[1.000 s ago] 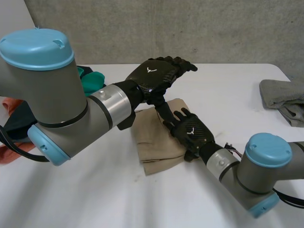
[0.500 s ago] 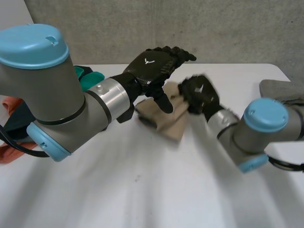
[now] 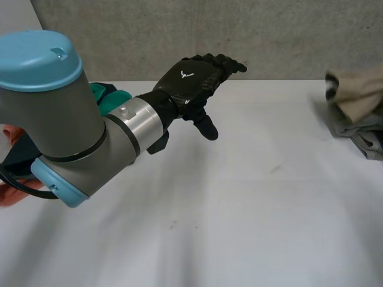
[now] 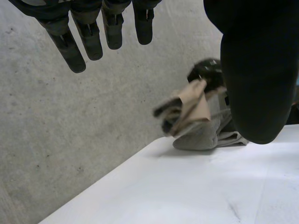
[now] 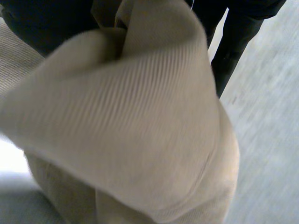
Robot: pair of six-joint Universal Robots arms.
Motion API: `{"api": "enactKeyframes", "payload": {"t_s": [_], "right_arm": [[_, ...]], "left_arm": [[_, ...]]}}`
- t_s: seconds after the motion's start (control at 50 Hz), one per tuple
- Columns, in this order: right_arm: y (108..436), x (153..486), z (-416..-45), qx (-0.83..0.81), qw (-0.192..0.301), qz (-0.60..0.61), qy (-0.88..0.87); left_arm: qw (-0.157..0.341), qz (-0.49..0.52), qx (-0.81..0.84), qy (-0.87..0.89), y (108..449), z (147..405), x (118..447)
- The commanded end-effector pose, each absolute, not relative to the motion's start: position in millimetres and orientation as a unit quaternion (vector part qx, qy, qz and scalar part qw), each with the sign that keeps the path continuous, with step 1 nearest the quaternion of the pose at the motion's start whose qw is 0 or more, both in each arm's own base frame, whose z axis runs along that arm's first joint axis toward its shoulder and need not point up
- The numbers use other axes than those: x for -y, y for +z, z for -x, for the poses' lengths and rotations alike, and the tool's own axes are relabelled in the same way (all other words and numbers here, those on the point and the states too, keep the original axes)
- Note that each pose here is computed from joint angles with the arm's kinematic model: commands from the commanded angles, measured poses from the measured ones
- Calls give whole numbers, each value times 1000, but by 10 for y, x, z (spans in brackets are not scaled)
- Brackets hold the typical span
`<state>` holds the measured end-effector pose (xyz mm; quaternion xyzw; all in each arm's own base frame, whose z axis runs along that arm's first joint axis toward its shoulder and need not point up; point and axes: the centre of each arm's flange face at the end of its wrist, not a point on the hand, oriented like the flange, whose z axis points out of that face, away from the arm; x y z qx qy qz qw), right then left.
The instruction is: Fold the laundry.
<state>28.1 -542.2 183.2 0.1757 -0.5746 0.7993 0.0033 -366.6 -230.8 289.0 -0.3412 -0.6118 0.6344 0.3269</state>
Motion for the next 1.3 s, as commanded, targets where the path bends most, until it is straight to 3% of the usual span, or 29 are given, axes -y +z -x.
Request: {"api": "enactKeyframes", "payload": {"t_s": [0.02,0.2,0.54,0.58,0.7,0.74,0.8,0.82,0.9,0.94,0.98,1.0,1.06,1.08,1.14,1.16,1.3], "right_arm": [[1111,5392,123,630,-38,-190,753],[878,5352,464,637,-27,-187,748],[1786,4985,540,645,47,-112,754],[1880,4941,629,651,71,-100,749],[2593,4717,871,640,246,-93,722],[2766,4712,708,616,276,-114,729],[2893,4753,133,581,236,-153,764],[2982,4723,-214,555,205,-175,787],[3223,4406,-832,494,139,-226,828],[3232,4254,-996,477,120,-250,834],[3100,4043,-1268,467,82,-290,831],[3039,3966,-1373,467,68,-302,828],[2737,3604,-1818,467,12,-354,810],[2685,3538,-1883,467,6,-363,806],[2444,3295,-2040,483,-6,-390,784],[2373,3259,-2043,491,-6,-393,777],[2055,3101,-2013,528,-3,-410,744]], "left_arm": [[326,344,620,626,2797,3687,2318],[328,346,620,623,2780,3709,2296],[341,351,602,631,2939,3747,2133],[343,351,599,633,2974,3744,2110],[351,349,573,653,3226,3718,2010],[351,347,563,663,3313,3702,2001],[348,338,539,688,3532,3653,2002],[346,334,533,696,3600,3633,2004],[302,284,528,741,3831,3436,2199],[246,241,545,765,3850,3203,2500],[195,218,555,779,3825,2999,2742],[137,202,563,790,3777,2780,2984],[47,195,574,794,3612,2471,3346],[-4,204,593,779,3342,2302,3611],[-61,226,624,746,2882,2100,3929],[-90,239,643,722,2584,1980,4095],[-135,283,690,653,1531,1606,4566]]}}
